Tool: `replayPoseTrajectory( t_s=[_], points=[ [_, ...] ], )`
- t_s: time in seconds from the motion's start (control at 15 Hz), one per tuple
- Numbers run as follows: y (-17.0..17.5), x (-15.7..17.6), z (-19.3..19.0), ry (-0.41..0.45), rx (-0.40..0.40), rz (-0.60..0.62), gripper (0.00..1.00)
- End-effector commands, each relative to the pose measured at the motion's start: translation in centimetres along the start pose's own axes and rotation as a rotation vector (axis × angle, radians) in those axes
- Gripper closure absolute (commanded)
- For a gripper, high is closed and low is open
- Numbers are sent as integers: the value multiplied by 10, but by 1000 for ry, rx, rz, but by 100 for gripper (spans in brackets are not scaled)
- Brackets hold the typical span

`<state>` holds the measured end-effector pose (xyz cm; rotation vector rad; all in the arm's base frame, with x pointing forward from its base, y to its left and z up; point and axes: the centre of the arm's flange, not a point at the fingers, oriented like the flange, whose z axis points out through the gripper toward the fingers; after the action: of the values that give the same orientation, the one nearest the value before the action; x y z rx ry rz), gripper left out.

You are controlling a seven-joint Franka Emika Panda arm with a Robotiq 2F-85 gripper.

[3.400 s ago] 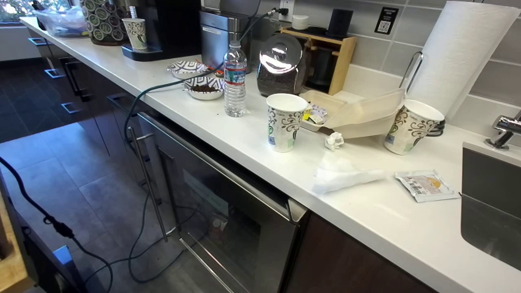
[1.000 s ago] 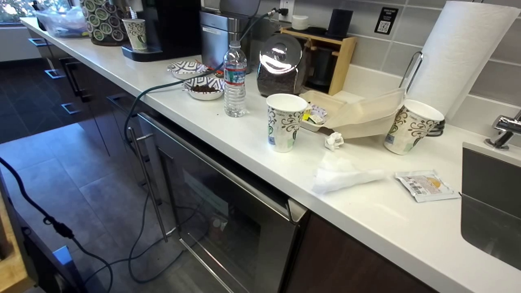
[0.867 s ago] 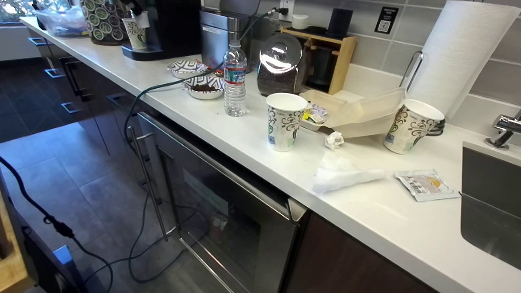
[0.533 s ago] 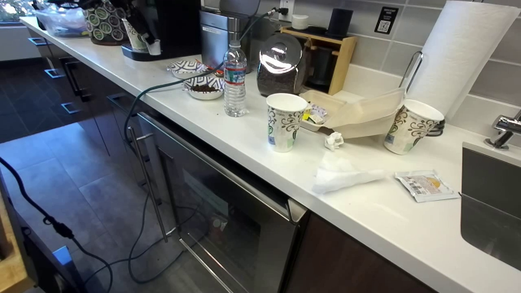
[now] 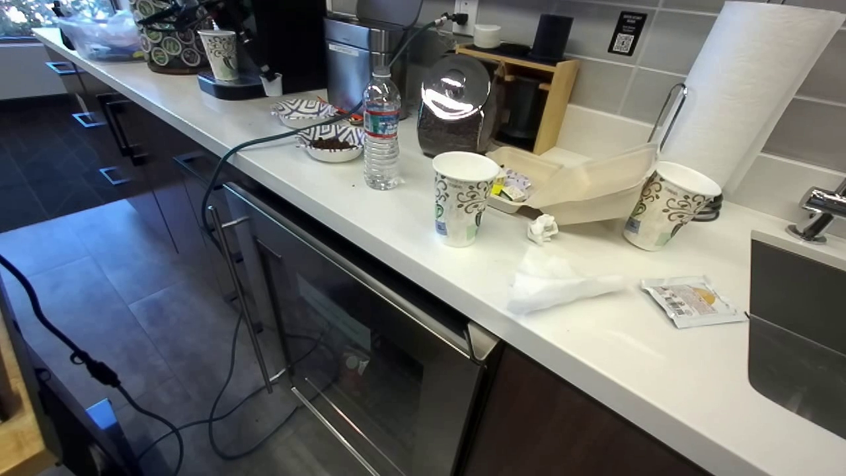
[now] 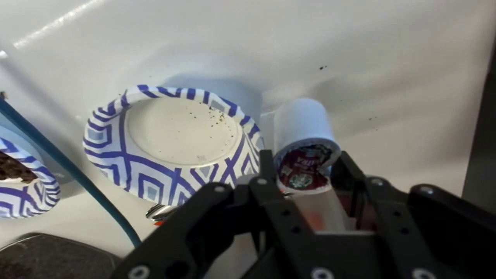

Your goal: Move the capsule from the coffee maker to the counter

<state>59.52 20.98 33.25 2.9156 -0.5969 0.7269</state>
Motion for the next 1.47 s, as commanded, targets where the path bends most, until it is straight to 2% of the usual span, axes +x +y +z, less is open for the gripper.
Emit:
replayPoseTrajectory(
  t_s=[0.0, 0.27, 0.33, 0.4, 0.47, 0.53, 0.67, 0.8, 0.93, 1.0, 1.13, 1.2, 1.27, 1.4],
  points=[
    [-23, 13, 25, -62, 22, -62, 84],
    [-34, 11, 39, -120, 35, -110, 84],
    [-36, 10, 40, -128, 38, -118, 34],
    [-39, 9, 30, -128, 38, -133, 33],
    [-41, 8, 22, -130, 33, -141, 26],
    [-43, 3, -7, -140, 17, -174, 19],
    [-49, -8, -52, -172, 35, -223, 4],
    [-52, -25, -99, -225, 61, -325, 0],
    [-43, -45, -144, -249, 130, -435, 0],
    [-39, -54, -167, -246, 168, -487, 0],
    [-21, -73, -202, -169, 249, -580, 0],
    [-12, -81, -217, -123, 274, -613, 0],
    [-56, -57, -190, -163, 218, -553, 0],
    [-40, -67, -213, -121, 237, -593, 0]
  ],
)
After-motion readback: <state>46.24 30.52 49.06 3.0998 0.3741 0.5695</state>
